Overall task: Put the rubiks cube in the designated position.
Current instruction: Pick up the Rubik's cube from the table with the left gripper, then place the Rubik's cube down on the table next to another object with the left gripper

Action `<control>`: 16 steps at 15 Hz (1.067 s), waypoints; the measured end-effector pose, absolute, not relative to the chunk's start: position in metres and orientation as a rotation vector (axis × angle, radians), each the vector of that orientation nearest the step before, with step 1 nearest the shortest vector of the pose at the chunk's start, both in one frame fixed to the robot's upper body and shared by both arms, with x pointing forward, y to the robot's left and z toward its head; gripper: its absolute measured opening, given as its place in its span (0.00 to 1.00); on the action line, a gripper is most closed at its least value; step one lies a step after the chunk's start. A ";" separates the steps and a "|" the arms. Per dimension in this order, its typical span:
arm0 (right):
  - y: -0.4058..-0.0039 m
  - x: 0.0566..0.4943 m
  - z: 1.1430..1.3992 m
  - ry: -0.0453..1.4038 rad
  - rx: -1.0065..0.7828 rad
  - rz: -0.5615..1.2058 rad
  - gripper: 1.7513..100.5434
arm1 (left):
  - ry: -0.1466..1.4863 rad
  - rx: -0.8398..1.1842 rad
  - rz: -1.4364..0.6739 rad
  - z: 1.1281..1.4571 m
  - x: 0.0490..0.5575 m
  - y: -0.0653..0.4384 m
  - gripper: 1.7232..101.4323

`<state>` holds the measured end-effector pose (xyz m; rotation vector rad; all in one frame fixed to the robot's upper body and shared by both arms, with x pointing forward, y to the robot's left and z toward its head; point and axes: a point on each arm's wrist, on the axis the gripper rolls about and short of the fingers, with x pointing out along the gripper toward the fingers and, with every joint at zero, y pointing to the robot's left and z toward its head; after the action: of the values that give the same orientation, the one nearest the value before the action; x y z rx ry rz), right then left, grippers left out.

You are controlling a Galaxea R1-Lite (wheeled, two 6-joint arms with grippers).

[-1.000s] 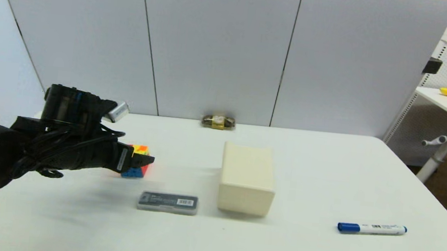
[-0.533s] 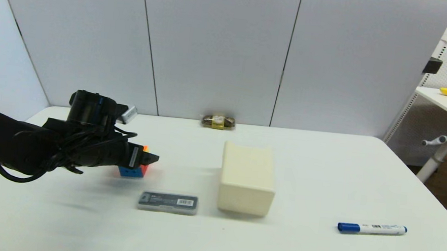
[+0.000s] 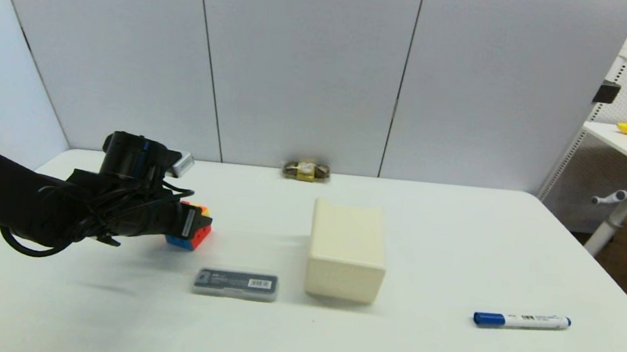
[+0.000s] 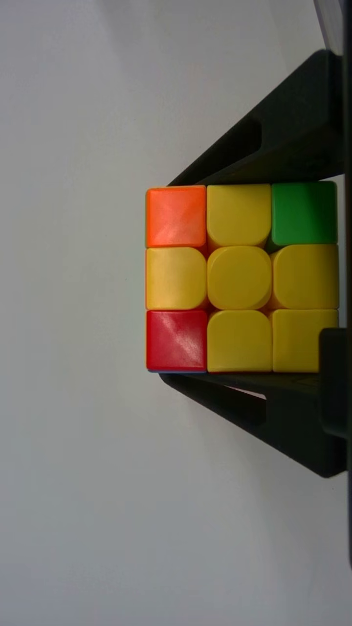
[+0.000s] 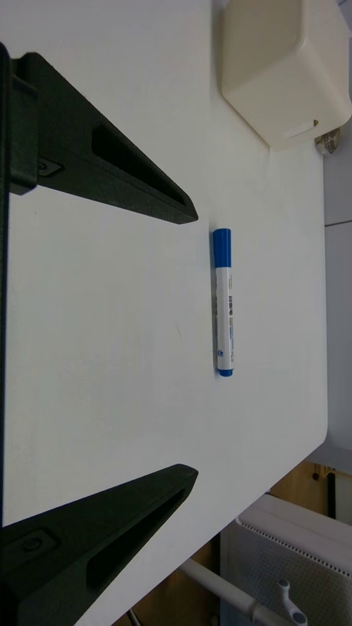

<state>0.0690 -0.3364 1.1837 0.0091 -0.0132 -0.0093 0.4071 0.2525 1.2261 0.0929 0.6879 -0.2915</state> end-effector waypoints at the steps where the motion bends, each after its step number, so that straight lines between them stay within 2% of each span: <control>1: -0.336 0.069 1.184 -0.013 0.009 -0.009 0.97 | 0.688 0.094 -0.288 1.226 0.407 0.253 0.56; 4: -0.336 0.069 1.184 -0.013 0.009 -0.009 0.97 | 0.660 0.099 -0.283 1.233 0.406 0.253 0.56; 6: -0.336 0.069 1.184 -0.013 0.009 -0.009 0.97 | 0.543 0.095 -0.311 1.258 0.409 0.243 0.56; 12: -0.336 0.069 1.184 -0.013 0.009 -0.009 0.97 | 0.168 0.064 -0.546 1.355 0.398 0.164 0.56; 16: -0.336 0.069 1.184 -0.013 0.009 -0.009 0.97 | 0.097 0.031 -0.667 1.375 0.388 0.119 0.56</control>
<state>0.0690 -0.3364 1.1836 0.0091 -0.0128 -0.0089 0.3885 0.1191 1.3746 0.0307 0.0971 -0.6672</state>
